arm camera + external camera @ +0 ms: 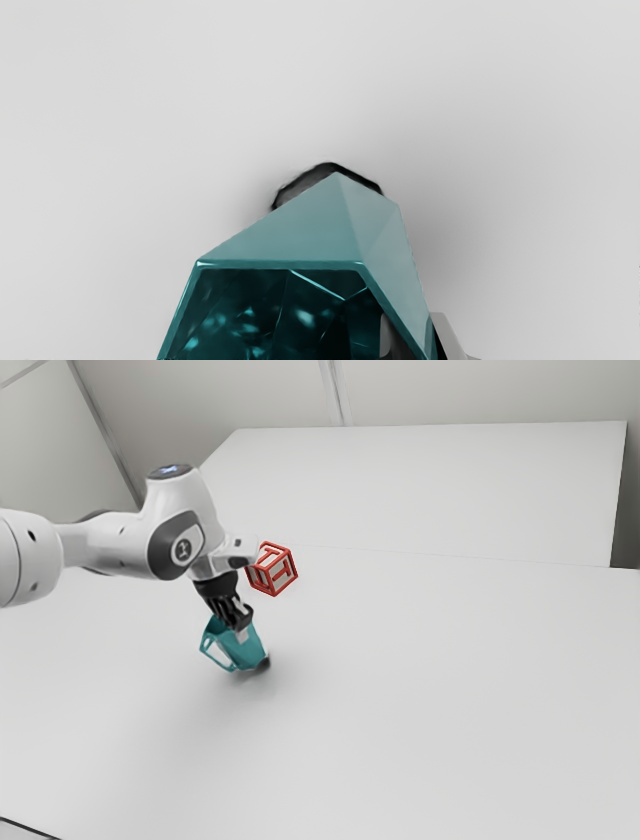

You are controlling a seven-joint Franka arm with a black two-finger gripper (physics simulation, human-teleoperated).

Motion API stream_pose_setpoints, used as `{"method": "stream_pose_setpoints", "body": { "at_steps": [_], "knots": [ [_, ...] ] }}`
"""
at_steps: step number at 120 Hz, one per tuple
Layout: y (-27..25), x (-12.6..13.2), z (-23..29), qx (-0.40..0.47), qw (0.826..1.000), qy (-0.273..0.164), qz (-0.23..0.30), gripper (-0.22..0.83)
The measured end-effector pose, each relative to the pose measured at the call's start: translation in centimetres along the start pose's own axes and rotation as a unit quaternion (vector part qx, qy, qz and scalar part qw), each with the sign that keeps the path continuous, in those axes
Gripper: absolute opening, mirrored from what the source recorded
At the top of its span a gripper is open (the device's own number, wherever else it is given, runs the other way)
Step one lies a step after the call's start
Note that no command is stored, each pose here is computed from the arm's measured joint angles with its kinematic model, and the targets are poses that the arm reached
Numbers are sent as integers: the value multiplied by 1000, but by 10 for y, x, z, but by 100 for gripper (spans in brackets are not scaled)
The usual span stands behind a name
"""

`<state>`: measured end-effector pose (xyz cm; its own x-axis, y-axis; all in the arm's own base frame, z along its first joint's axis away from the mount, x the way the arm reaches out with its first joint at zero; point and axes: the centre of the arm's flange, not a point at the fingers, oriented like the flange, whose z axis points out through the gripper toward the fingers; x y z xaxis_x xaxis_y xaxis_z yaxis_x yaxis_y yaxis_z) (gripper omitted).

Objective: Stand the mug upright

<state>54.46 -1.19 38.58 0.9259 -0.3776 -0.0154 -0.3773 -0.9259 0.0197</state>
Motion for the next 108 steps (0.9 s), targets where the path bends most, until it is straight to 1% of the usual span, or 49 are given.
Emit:
{"method": "stream_pose_setpoints", "body": {
  "at_steps": [37, 71, 80, 108],
  "knots": [
    [6, -4, 19, -4, 999, -13, -44, -17],
    [11, -3, 26, -5, 998, -15, -66, -17],
    [12, -2, 27, -7, 997, -15, -71, -10],
    [20, 0, 28, -11, 997, -15, -77, 22]
  ]
}}
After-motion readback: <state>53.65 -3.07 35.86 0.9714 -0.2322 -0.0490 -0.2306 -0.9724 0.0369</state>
